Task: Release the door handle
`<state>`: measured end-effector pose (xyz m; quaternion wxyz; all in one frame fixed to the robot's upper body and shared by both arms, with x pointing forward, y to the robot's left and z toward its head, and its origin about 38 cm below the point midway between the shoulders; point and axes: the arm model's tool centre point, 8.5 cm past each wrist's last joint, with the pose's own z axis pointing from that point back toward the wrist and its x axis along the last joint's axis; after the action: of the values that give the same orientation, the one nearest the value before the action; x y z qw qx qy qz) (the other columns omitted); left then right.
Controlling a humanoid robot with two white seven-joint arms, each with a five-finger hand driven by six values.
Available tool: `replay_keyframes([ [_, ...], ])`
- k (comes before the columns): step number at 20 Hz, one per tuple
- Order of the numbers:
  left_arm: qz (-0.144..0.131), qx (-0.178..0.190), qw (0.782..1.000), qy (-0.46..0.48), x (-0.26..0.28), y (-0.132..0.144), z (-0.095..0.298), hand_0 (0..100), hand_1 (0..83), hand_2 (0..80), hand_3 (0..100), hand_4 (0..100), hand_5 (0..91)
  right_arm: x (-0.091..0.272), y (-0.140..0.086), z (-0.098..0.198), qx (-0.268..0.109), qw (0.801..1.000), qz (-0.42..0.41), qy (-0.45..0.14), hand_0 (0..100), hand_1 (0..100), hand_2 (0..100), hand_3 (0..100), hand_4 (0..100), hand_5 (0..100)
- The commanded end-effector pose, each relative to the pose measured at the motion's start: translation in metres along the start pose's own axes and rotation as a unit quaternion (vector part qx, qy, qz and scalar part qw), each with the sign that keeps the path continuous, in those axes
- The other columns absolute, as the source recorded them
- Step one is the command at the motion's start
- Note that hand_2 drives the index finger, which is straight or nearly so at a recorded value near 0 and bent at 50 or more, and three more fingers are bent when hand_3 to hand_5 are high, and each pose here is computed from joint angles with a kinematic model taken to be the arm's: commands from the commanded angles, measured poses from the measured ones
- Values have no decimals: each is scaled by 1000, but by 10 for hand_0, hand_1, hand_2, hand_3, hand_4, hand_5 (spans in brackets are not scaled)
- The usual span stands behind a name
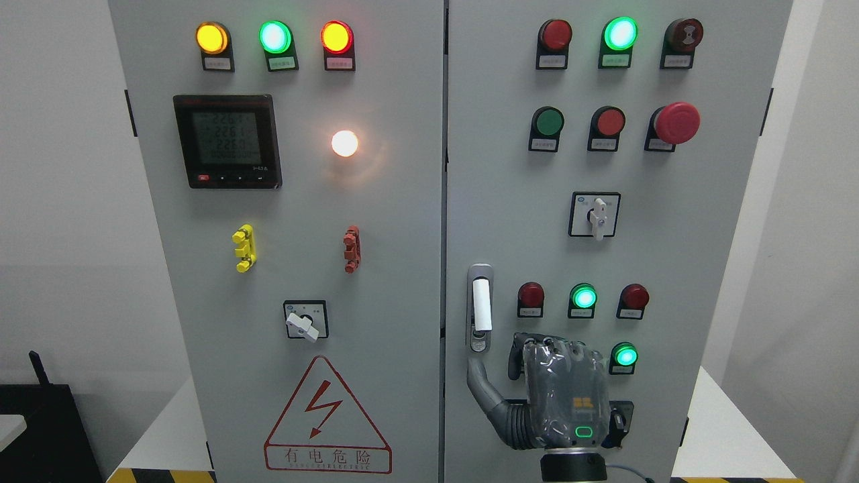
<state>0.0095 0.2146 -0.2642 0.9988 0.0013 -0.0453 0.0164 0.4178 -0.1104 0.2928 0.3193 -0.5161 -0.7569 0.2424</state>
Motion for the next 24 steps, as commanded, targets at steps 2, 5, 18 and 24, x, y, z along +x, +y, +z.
replay_keyframes([
  [2,-13,-1,1000,5,1,-1,0,120,389,0,0,0,0,6,-5,-10,-13,1000,5,-11,298,323,1000,1000,1000,964],
  [5,-14,-1,1000,4,2,-1,0,120,389,0,0,0,0,7,-5,-15,-15,1000,15,-16,297,343,1000,1000,1000,963],
  [18,-14,-1,1000,5,1,-1,0,120,389,0,0,0,0,12,3,-27,5,999,20,-25,279,370,1000,1000,1000,964],
  [24,-13,-1,1000,4,2,-1,0,120,389,0,0,0,0,11,2,-28,3,1000,19,-23,381,368,1000,1000,1000,963],
])
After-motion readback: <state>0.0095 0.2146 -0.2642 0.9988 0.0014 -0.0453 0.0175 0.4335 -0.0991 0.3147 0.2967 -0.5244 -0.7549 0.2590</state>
